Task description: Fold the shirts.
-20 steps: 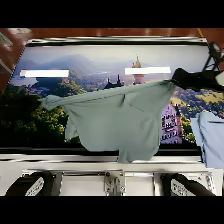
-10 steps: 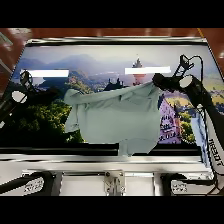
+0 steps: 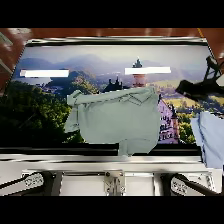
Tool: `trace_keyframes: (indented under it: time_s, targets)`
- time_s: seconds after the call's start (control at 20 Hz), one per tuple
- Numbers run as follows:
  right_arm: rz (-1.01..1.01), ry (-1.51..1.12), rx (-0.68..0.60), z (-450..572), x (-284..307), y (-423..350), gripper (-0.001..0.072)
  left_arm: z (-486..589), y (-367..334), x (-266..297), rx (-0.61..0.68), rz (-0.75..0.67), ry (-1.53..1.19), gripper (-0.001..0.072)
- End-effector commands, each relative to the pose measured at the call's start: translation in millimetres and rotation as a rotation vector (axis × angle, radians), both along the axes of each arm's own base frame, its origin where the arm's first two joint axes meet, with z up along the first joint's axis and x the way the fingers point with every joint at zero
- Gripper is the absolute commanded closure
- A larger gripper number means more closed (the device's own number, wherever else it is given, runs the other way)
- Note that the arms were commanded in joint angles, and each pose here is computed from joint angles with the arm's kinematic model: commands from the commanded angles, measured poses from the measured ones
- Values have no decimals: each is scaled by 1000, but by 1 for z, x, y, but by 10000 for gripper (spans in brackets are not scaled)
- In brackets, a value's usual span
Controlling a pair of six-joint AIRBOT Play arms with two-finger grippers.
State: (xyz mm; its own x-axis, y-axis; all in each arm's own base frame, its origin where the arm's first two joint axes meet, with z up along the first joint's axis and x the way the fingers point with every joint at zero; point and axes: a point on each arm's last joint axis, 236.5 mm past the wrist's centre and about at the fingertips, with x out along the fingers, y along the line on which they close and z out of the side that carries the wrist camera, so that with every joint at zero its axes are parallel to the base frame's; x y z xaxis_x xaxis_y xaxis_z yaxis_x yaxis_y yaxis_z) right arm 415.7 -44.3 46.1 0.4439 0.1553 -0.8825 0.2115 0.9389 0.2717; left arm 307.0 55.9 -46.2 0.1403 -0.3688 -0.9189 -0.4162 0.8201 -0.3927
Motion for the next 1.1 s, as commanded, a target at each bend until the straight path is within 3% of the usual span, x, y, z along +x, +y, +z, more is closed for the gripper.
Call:
trace_keyframes:
  time_s: [0.0,0.15,0.35,0.55,0.6,0.65,0.7,0.75,0.8,0.85,0.9,1.05]
  targets:
    - [39,282,121,-35,-81,1,118,-21,-44,-41,-254,9,56,53]
    - [33,304,207,-54,-89,22,118,-46,-70,-30,-278,80,7,53]
    - [20,268,198,-59,-80,23,118,-63,-102,-25,-267,-7,18,54]
    - [19,269,188,-60,-80,21,118,-66,-123,-3,-300,32,-29,61]
    - [21,276,182,-61,-82,19,118,-65,-125,1,-299,37,-41,144]
    - [24,294,172,-64,-87,18,118,-65,-127,2,-296,36,-45,283]
    - [28,327,158,-71,-96,16,118,-66,-128,3,-294,34,-48,346]
    - [36,377,151,-81,-109,15,116,-66,-129,4,-293,36,-49,346]
    - [41,427,161,-92,-124,19,66,-66,-129,3,-294,34,-47,415]
    - [41,466,190,-102,-137,26,35,-65,-130,2,-299,23,-47,626]
    - [34,494,240,-112,-148,39,36,-63,-132,1,-303,-8,-56,672]
    - [19,506,359,-133,-162,71,37,-55,-134,2,-317,-43,-68,673]
